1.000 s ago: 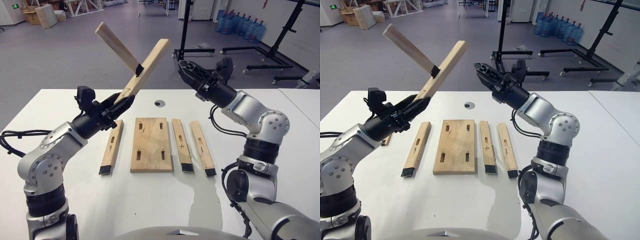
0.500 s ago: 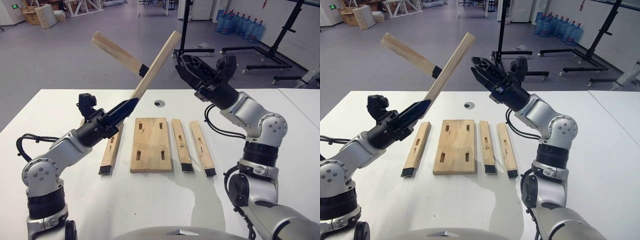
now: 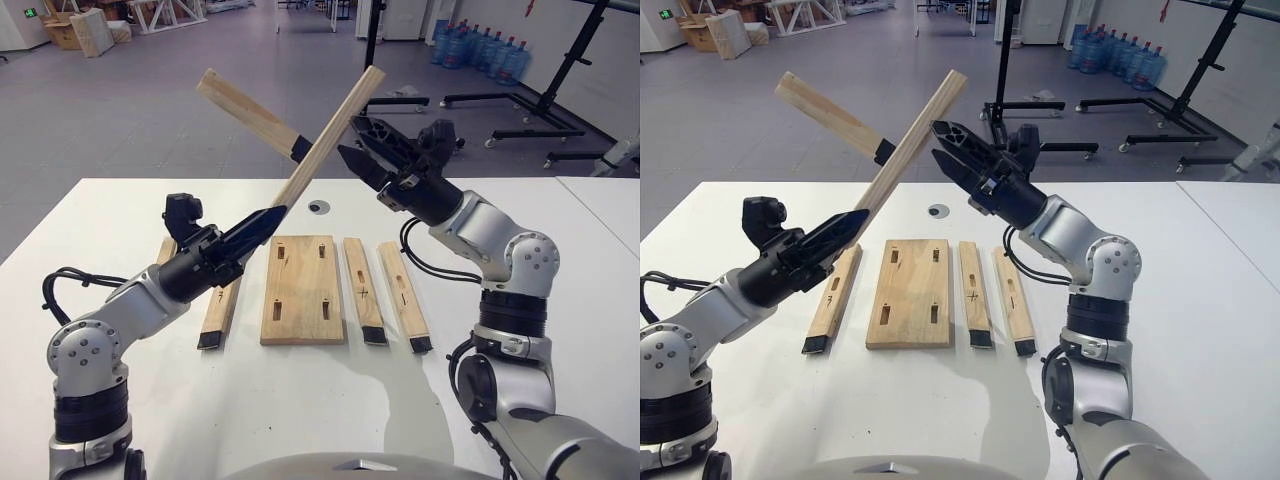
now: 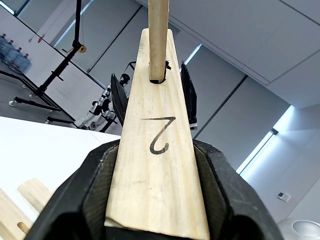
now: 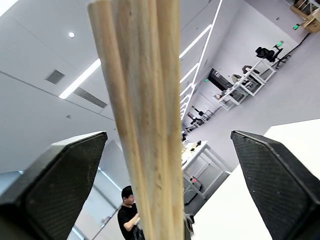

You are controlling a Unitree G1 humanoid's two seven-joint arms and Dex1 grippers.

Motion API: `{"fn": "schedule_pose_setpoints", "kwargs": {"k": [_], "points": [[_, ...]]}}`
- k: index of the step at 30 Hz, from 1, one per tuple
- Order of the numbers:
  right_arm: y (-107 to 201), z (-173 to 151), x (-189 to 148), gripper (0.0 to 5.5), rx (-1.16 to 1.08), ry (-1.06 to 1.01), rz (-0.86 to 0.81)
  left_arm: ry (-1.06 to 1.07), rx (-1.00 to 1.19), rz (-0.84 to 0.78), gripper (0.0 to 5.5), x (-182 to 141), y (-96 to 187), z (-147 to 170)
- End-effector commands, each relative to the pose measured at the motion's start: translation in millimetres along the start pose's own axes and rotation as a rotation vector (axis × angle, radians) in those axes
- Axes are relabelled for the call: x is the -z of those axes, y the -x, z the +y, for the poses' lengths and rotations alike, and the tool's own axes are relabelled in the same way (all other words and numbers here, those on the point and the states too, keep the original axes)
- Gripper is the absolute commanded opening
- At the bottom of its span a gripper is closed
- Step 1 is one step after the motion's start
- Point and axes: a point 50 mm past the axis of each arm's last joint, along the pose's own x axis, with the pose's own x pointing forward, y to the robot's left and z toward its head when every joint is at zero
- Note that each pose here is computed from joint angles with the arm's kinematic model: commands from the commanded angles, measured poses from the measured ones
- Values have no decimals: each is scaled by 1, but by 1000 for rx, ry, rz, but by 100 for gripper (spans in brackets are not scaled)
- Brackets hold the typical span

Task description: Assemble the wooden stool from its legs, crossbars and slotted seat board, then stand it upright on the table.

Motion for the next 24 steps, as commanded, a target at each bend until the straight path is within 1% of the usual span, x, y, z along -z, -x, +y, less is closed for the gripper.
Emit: {"fn": "schedule_pose_setpoints", "kwargs": {"k": [1,4,22,24], "points": [[-15,14,0,456,-66,-3,14,-8,5,9,201,3,-2,-2],[-20,17,1,456,-82,-8,14,-6,5,9,201,4,-2,-1],[-26,7,6,456,-59,-22,-24,3,20,17,201,9,-5,-2],[-25,5,7,428,-55,-24,-20,2,19,14,201,8,-5,-2]]}}
